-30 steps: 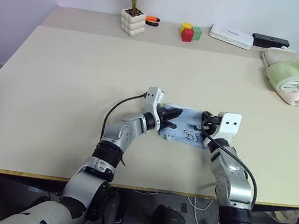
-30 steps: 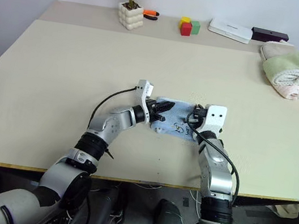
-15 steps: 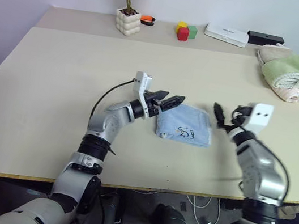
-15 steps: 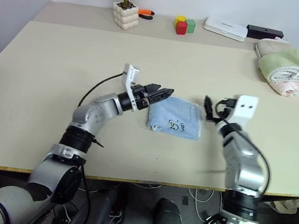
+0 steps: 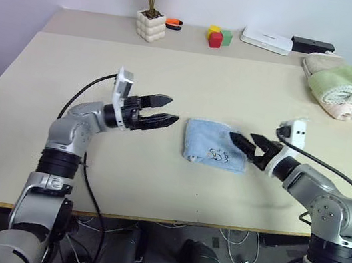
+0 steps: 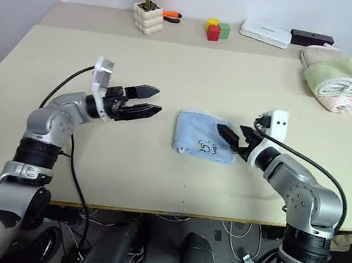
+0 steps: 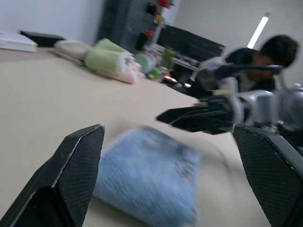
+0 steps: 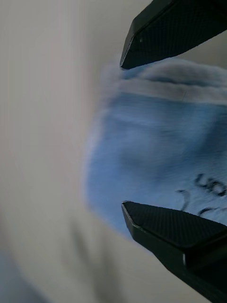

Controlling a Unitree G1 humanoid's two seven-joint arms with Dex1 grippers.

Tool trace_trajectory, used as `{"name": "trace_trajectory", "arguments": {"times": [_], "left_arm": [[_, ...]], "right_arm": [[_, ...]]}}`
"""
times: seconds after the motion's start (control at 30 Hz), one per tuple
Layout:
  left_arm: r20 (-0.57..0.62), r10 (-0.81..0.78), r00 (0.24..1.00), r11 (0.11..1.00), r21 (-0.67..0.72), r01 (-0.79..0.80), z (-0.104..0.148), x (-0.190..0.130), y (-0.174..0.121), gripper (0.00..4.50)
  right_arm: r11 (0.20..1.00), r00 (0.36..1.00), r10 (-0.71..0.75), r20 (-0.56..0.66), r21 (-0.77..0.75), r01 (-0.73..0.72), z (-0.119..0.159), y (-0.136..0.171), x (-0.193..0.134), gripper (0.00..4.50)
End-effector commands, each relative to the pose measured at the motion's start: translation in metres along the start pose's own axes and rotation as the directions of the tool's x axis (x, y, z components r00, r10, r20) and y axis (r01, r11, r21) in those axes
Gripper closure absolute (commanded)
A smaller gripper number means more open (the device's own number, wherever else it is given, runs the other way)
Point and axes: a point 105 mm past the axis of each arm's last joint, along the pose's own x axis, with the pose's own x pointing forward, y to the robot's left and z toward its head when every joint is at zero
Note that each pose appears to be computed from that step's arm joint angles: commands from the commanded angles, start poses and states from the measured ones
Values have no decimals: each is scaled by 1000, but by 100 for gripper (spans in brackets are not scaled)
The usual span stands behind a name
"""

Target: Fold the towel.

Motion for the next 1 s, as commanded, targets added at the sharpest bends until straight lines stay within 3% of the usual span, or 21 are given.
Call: {"name": "trace_trajectory", "arguments": {"times": [0.03, 0.17, 0.3, 0.4, 0.6, 0.67, 0.83, 0.97, 1.0], "left_arm": [[23, -49, 999, 997, 52, 48, 17, -6, -9, 6], [14, -31, 999, 997, 64, 30, 15, -9, -9, 6], [22, -24, 999, 997, 74, 23, 15, -8, -9, 6], [25, -13, 1000, 996, 85, 11, 16, -8, -6, 0], [63, 29, 998, 995, 91, -34, 19, -4, 5, 0], [66, 23, 998, 996, 89, -28, 16, 0, 6, 0], [88, 5, 996, 996, 88, -13, 16, 8, 9, 0], [105, -52, 993, 995, 89, 43, 19, 20, 5, 0], [102, -62, 993, 995, 90, 53, 20, 19, 8, 0]], "right_arm": [[997, 998, -61, 4, -37, 61, 3, -9, 1, 0], [992, 994, -106, -10, -70, 105, 1, -18, 5, 0], [998, 997, -56, -57, -19, 55, -8, -17, 6, 0], [999, 989, 54, -135, 11, -53, -22, 1, 2, 80], [990, 990, 128, -56, 70, -124, -5, 13, -2, 379], [990, 995, 95, -1, 102, -94, 5, 5, -2, 446], [965, 978, -34, 205, 261, -21, 37, -18, -7, 446], [902, 907, -219, 359, 428, 48, 60, -51, -26, 446], [870, 857, -305, 416, 487, 73, 70, -64, -36, 446]]}}
